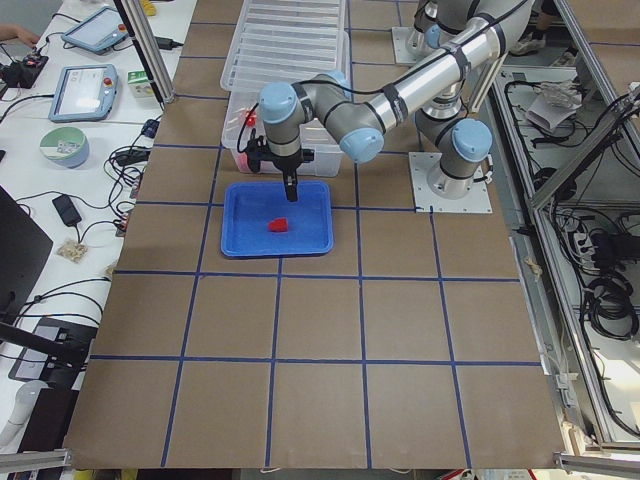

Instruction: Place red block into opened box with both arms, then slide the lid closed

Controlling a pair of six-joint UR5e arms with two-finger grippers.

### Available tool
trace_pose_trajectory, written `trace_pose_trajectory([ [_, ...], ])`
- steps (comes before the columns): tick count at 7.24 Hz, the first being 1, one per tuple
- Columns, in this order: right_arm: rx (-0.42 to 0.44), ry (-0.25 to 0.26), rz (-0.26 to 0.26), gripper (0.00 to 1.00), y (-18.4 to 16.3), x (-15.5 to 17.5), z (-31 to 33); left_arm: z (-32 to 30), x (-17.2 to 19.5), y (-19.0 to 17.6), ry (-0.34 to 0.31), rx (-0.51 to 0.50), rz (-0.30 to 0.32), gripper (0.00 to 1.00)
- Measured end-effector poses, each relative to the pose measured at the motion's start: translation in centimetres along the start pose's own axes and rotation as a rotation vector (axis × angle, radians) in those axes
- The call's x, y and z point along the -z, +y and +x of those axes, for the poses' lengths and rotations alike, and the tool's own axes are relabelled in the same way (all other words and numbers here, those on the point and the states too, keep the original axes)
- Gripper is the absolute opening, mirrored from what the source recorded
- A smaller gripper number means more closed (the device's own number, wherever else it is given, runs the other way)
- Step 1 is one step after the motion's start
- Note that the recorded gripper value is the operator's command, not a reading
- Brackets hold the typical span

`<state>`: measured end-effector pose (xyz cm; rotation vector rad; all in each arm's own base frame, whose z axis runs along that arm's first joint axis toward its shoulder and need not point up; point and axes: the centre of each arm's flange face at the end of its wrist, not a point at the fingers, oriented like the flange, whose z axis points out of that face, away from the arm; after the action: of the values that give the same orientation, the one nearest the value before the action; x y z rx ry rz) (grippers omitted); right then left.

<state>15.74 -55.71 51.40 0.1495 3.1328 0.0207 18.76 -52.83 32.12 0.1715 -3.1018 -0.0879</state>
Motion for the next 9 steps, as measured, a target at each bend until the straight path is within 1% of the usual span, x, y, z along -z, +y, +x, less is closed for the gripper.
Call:
trace_pose_trajectory([
  [1,-0.001,-0.001,0.003,1.0,-0.1,-0.1,0.0,-1.6,-3.5,-0.8,0.007,0.002,-0.002,1.0],
  [2,-0.002,-0.003,0.011,1.0,-0.3,-0.2,0.1,-2.5,-6.1,-1.7,0.005,0.001,0.012,1.0],
  [3,-0.003,-0.004,0.019,1.0,-0.4,-0.2,0.1,-2.8,-8.0,-2.7,0.0,-0.004,0.035,1.0],
  [4,-0.002,-0.005,0.024,1.0,-0.5,-0.2,0.1,-2.8,-9.9,-3.2,0.003,-0.01,0.037,1.0],
  [5,-0.001,-0.005,0.027,1.0,-0.5,-0.1,0.1,-2.3,-11.8,-3.5,0.012,-0.021,0.019,0.94],
  [6,0.001,-0.005,0.027,1.0,-0.5,-0.1,0.1,-1.7,-13.0,-3.8,0.018,-0.031,0.003,0.82],
  [7,0.006,-0.005,0.024,1.0,-0.4,-0.1,0.1,-1.3,-13.6,-4.0,0.019,-0.036,-0.006,0.52],
  [8,0.011,-0.005,0.023,1.0,-0.3,-0.1,0.1,-1.2,-13.6,-4.1,0.015,-0.039,-0.005,0.26],
  [9,0.014,-0.004,0.022,1.0,-0.4,-0.1,0.0,-1.0,-13.5,-4.1,0.015,-0.044,-0.004,0.12],
])
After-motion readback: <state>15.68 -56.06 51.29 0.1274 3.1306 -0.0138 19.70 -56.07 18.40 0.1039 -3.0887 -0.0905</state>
